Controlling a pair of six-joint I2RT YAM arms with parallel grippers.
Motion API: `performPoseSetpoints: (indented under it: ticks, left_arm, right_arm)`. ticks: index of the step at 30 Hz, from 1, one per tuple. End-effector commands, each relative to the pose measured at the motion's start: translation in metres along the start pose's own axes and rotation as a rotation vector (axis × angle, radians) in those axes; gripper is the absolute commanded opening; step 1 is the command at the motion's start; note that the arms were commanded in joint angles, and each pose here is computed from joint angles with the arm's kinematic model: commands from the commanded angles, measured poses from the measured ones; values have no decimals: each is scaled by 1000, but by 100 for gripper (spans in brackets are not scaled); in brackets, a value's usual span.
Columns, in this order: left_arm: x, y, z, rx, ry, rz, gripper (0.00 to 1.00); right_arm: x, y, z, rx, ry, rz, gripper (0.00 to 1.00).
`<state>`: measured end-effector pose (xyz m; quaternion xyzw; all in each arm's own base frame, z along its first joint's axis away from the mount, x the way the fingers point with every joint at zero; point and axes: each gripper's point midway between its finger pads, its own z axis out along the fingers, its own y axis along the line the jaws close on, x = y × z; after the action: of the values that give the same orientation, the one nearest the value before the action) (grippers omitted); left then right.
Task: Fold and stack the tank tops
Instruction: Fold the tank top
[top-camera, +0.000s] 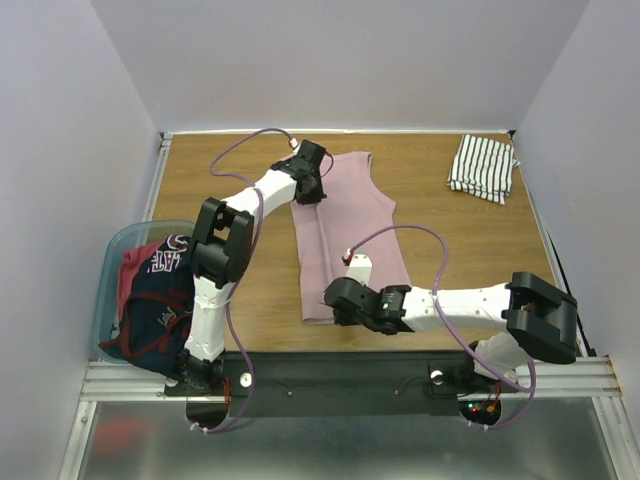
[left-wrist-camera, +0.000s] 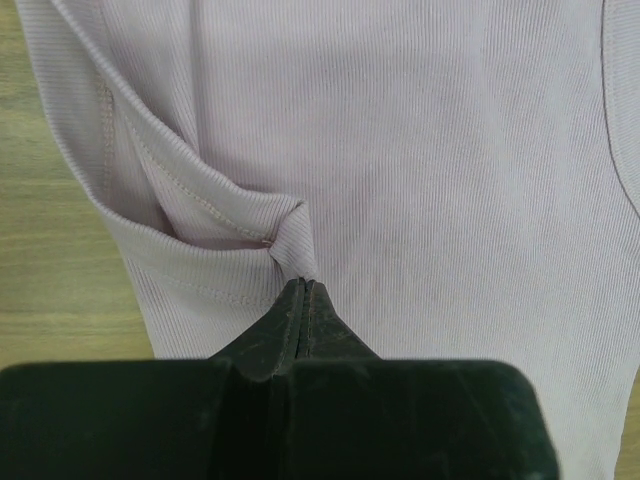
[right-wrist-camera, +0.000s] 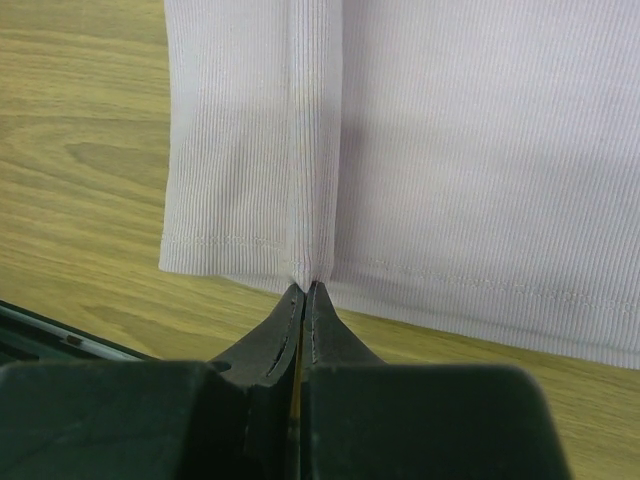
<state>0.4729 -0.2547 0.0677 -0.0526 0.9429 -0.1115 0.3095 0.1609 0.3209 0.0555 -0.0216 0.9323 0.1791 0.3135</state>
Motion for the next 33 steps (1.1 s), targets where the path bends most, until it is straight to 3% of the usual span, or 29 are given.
performPoseSetpoints:
  ticks: [1,11,15,16,18,19,23,25,33]
  left_arm:
    - [-27,-22,-10,33,-81,2,0]
    - [-4,-29,2,31,-45,60,2]
    - [1,-32,1,49,-53,65,18]
    - [2,-33,0,57,-54,64,26]
    - [3,-34,0,74,-57,66,32]
    - [1,-37,-4,87,-65,66,36]
    - [-2,-41,-11,117,-84,64,40]
    - [-7,-44,-18,133,-99,59,41]
    - [-41,-75,-71,289,-219,-9,41]
  right_arm:
    - [-10,0,-7,-22,-43,69,0]
    - [3,-20,-6,8,-28,92,1]
    - [4,-22,-11,-4,-24,103,11]
    - [4,-23,-13,-9,-27,106,19]
    - [-4,-21,-23,-38,-46,115,30]
    - [-12,-17,-32,-67,-69,116,41]
    - [-40,-16,-55,-77,-144,100,61]
    - [-60,-12,-65,-70,-194,96,63]
    - [-182,-83,-37,90,-230,119,59]
